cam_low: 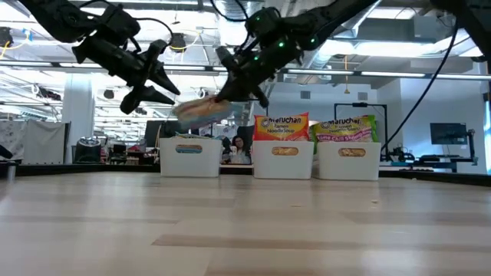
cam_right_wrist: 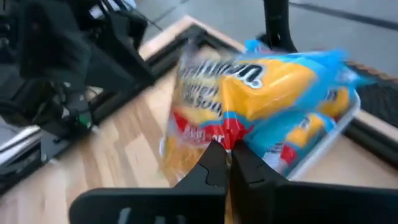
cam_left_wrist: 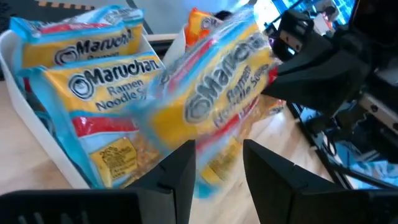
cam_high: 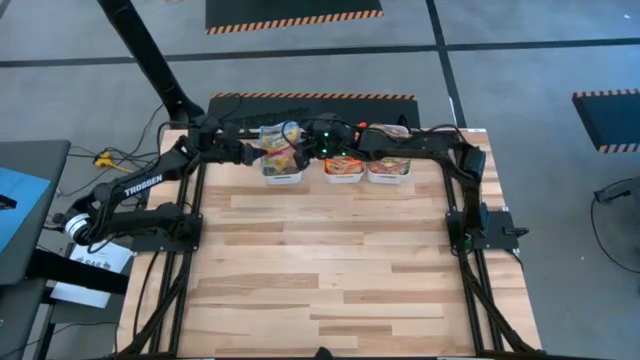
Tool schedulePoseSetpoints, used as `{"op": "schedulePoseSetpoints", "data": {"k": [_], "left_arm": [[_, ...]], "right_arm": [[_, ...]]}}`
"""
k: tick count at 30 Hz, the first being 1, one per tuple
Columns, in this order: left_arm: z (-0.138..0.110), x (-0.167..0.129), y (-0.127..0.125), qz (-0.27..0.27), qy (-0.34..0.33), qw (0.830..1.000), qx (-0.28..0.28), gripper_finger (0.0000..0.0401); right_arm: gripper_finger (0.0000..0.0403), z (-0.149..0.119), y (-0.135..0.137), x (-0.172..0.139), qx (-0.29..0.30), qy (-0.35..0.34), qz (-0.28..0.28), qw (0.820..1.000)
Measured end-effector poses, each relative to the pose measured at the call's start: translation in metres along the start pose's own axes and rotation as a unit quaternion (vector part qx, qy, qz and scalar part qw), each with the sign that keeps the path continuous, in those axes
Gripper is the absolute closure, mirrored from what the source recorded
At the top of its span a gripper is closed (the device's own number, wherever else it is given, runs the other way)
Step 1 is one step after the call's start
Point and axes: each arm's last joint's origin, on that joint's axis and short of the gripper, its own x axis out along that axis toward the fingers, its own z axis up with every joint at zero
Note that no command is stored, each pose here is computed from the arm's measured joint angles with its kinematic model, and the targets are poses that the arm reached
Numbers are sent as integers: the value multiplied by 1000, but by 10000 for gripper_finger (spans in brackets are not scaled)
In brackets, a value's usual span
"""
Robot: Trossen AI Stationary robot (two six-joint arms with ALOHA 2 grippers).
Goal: Sort Maruchan noodles
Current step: Put the blue noodle pack into the left white bin
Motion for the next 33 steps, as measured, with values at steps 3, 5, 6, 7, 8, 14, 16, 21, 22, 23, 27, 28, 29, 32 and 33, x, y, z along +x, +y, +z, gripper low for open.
{"op": "schedulePoseSetpoints", "data": {"k": [3,5,6,7,8,14,16,21,22,23,27,28,29,32,33], "left_arm": [[2,-1,2,1,-4,1000,-2,280],[3,-2,4,3,-5,1000,-3,280],[3,-2,4,3,-6,1000,-4,280],[3,-2,4,4,-6,1000,-4,280],[4,-3,5,5,-7,1000,-5,280],[4,-3,5,2,-5,1000,-8,280],[3,-3,5,-10,3,1000,-16,280],[1,-2,1,-57,37,997,-26,280],[0,-2,0,-63,42,997,-25,280],[-1,-2,-2,-68,47,996,-24,280],[-4,0,-6,-76,56,995,-21,280],[-5,2,-7,-78,60,995,-21,280],[-7,3,-7,-80,65,994,-23,280],[-11,8,-9,-77,79,994,-26,280],[-13,11,-8,-70,81,994,-27,280]], "right_arm": [[396,-4,5,11,-8,2,7,1000],[396,-6,11,19,-32,4,10,999],[396,-7,14,22,-44,3,12,999],[396,-8,17,25,-56,9,7,998],[396,-9,20,27,-69,11,1,998],[396,-9,30,38,-134,28,-33,990],[396,-12,27,40,-136,46,-52,988],[396,-6,25,39,-132,26,-69,989],[396,-5,24,39,-124,22,-75,989],[396,-4,23,39,-114,20,-75,990],[396,1,18,39,-96,8,-81,992],[396,1,17,39,-95,8,-84,992],[396,1,17,39,-94,8,-90,992],[396,1,18,39,-88,6,-90,992],[396,1,19,39,-88,5,-89,992]]}}
